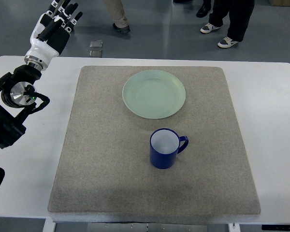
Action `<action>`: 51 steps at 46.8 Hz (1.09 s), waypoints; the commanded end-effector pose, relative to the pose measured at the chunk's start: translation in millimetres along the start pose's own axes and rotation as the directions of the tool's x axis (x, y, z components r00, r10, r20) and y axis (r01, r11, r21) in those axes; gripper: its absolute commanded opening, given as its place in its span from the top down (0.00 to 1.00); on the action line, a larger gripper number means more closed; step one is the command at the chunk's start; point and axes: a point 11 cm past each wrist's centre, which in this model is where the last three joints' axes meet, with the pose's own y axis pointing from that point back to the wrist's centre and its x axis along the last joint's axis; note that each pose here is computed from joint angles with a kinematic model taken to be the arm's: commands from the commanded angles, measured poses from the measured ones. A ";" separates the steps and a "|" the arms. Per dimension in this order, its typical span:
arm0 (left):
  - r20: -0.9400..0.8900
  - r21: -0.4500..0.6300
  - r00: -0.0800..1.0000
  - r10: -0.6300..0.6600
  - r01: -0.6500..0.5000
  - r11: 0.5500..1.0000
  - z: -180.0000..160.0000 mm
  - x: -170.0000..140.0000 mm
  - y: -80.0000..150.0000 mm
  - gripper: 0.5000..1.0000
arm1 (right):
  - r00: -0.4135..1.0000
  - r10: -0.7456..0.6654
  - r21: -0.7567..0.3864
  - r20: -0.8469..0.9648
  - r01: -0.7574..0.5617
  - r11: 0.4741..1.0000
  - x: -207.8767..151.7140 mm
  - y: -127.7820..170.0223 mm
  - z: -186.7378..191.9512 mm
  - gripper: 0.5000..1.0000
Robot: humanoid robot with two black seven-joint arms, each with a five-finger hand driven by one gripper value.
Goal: Place cup left of plate with left hand
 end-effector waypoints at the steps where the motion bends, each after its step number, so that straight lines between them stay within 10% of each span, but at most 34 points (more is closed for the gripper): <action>1: 0.002 0.001 1.000 0.004 -0.004 1.000 -0.2 0.5 0.1 0.01 | 1.000 0.000 0.000 0.000 0.000 1.000 0.0 0.0 0.0 0.14; 51: 0.138 0.225 0.981 -0.138 0.105 0.969 -44.1 -25.6 10.7 0.01 | 1.000 0.000 0.000 0.000 0.000 1.000 0.0 0.0 0.0 0.14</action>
